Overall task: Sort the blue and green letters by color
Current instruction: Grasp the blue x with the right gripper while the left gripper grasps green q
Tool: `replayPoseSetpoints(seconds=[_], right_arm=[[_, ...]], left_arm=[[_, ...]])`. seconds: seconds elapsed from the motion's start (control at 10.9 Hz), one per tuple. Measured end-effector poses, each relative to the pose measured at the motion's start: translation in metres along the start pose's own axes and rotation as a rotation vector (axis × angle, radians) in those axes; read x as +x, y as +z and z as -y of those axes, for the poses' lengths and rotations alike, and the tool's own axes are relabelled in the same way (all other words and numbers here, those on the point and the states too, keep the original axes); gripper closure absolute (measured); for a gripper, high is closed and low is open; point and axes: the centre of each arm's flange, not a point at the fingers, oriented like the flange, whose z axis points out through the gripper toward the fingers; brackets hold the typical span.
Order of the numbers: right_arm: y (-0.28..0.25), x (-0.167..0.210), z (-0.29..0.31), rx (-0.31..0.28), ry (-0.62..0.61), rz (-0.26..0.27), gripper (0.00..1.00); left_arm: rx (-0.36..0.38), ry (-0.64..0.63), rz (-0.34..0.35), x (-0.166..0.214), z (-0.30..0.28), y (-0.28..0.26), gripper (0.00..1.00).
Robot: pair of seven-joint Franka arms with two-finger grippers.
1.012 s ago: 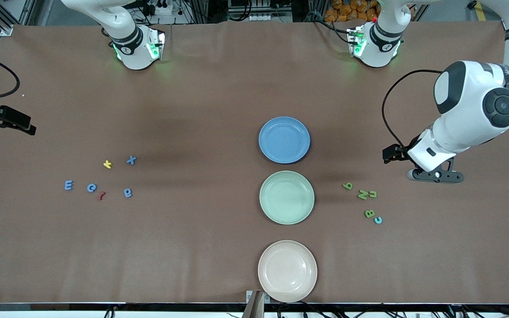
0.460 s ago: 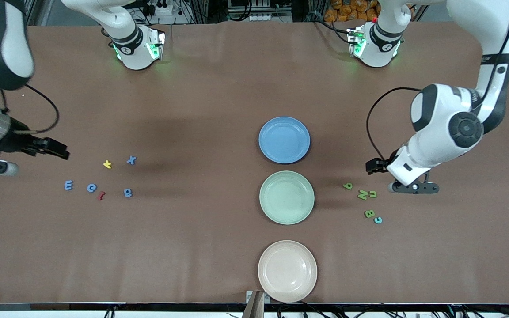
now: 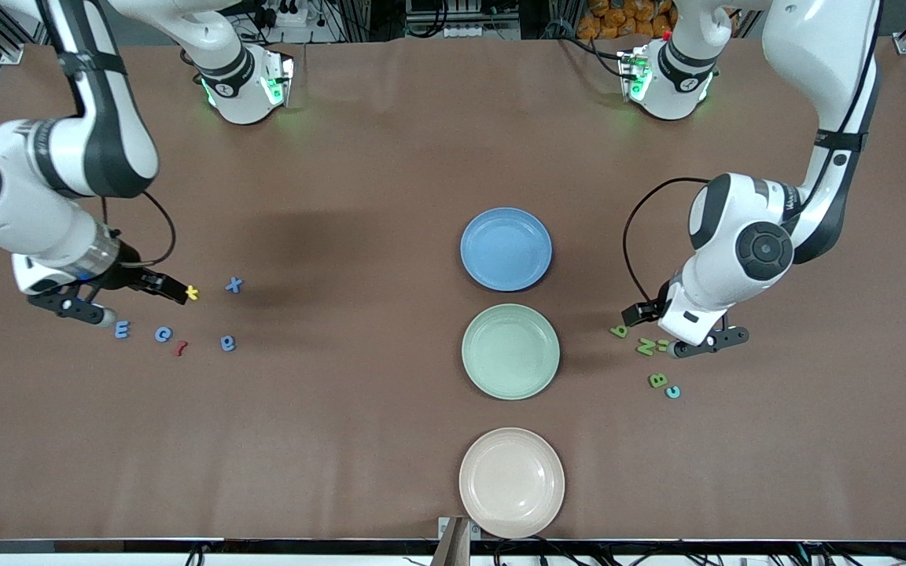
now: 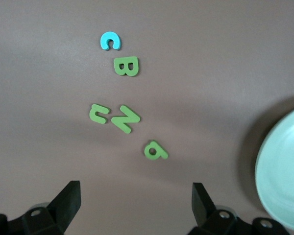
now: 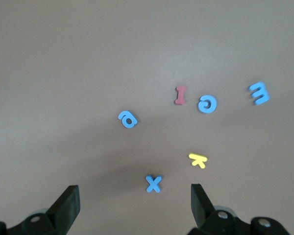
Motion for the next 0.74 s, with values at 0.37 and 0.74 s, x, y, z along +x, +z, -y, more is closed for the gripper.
replayPoseSetpoints(seconds=[0.37, 0.74], right_arm=[[0.105, -0.042, 0.000, -0.023, 0.077, 0.021, 0.00], [0.155, -0.052, -0.002, -0.045, 0.092, 0.054, 0.00]], left_arm=[[-0.036, -0.281, -0.032, 0.008, -0.005, 0.043, 0.00], [-0.040, -0.448, -0.017, 0.001, -0.018, 0.075, 0.00]])
